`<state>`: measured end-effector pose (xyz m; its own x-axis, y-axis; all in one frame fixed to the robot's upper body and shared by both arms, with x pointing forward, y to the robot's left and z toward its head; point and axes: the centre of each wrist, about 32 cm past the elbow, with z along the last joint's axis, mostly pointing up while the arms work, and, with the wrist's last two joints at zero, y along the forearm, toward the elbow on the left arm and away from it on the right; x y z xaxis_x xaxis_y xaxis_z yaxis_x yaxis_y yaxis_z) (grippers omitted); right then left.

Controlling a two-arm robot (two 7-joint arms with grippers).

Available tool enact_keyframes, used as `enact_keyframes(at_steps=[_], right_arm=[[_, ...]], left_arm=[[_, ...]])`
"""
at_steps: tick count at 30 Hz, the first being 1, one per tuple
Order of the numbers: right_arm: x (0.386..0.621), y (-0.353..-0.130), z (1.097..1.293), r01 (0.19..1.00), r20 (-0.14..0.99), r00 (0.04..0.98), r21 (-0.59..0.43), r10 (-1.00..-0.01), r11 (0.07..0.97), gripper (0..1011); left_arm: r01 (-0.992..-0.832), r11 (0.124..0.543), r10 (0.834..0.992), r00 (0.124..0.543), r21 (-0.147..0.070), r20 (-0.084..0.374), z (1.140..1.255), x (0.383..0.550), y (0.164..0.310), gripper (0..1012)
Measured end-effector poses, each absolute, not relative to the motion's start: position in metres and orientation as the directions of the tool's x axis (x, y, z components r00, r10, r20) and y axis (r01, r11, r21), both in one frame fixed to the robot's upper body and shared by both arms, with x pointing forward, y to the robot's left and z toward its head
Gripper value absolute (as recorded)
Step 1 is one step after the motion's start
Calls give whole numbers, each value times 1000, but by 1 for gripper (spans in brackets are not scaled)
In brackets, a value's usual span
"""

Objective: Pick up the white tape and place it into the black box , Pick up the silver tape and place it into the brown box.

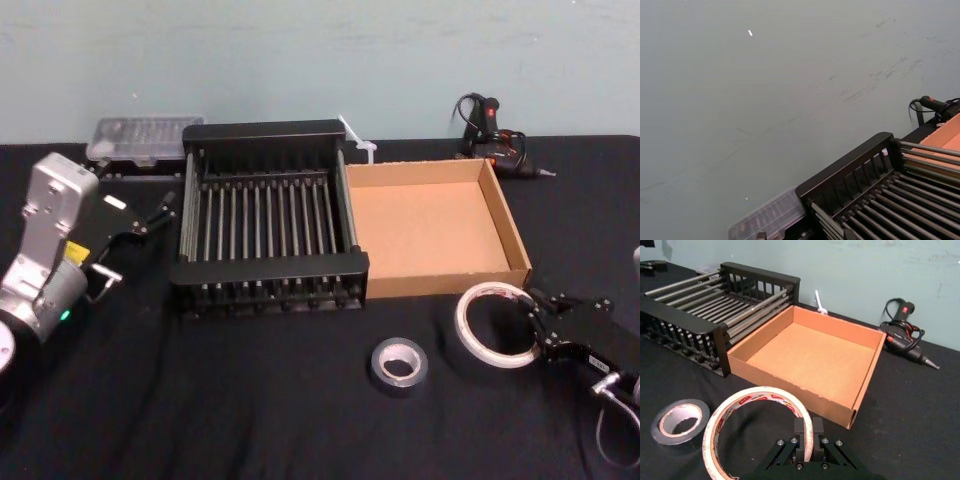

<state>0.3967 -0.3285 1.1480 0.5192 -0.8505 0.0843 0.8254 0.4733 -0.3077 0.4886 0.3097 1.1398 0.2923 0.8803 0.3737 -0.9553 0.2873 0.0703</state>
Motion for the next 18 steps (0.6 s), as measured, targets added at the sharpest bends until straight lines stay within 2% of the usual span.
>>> enact_keyframes(at_steps=[18], right_arm=[[390, -329, 1156, 846, 80, 504, -249, -860, 472, 104]], left_arm=[[-955, 287, 880, 292, 70, 374, 1140, 489, 310, 1001]])
